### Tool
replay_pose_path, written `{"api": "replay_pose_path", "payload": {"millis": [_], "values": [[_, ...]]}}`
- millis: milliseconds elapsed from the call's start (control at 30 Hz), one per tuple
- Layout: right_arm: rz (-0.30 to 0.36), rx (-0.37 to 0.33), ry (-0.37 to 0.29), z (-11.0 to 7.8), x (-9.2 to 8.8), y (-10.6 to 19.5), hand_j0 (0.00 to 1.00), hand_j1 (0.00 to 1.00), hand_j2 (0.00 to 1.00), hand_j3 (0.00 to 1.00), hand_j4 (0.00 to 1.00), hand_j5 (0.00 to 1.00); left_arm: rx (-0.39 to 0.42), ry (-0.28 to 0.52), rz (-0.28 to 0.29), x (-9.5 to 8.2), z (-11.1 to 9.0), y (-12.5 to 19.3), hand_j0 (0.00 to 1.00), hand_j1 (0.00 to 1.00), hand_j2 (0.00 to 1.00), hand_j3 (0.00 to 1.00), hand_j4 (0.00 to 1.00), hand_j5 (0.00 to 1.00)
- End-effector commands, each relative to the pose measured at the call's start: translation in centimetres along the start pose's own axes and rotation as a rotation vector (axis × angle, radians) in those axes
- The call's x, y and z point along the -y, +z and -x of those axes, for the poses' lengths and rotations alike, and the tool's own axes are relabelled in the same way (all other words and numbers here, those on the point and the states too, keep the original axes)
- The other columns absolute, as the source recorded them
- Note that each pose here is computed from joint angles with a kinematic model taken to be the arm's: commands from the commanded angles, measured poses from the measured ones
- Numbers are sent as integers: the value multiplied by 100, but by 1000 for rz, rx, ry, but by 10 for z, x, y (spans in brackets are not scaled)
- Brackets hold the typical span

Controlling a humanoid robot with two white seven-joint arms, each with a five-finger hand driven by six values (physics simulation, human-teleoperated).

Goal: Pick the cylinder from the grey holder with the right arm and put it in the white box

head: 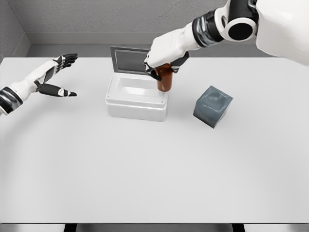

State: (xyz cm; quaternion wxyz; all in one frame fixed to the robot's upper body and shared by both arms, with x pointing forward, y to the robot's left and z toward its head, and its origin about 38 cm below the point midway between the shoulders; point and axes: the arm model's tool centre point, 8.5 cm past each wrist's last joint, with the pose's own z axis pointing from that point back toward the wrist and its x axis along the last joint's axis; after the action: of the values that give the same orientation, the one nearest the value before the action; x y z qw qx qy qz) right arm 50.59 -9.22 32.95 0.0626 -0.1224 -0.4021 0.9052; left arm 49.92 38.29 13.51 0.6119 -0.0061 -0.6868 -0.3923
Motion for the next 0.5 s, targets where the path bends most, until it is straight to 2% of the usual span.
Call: {"api": "replay_pose_path", "payload": {"millis": [0, 100, 467], "values": [[-2, 3, 1, -1, 3, -4, 35, 35, 35, 35, 35, 35, 0, 7, -6, -1, 0, 1, 100, 100, 100, 100, 100, 100], [-2, 1, 8, 0, 8, -7, 35, 35, 35, 35, 35, 35, 0, 7, -6, -1, 0, 1, 100, 100, 100, 100, 100, 100], [-3, 5, 6, -1, 9, -12, 36, 36, 36, 36, 36, 36, 0, 7, -6, -1, 0, 1, 100, 100, 100, 100, 100, 100]]}}
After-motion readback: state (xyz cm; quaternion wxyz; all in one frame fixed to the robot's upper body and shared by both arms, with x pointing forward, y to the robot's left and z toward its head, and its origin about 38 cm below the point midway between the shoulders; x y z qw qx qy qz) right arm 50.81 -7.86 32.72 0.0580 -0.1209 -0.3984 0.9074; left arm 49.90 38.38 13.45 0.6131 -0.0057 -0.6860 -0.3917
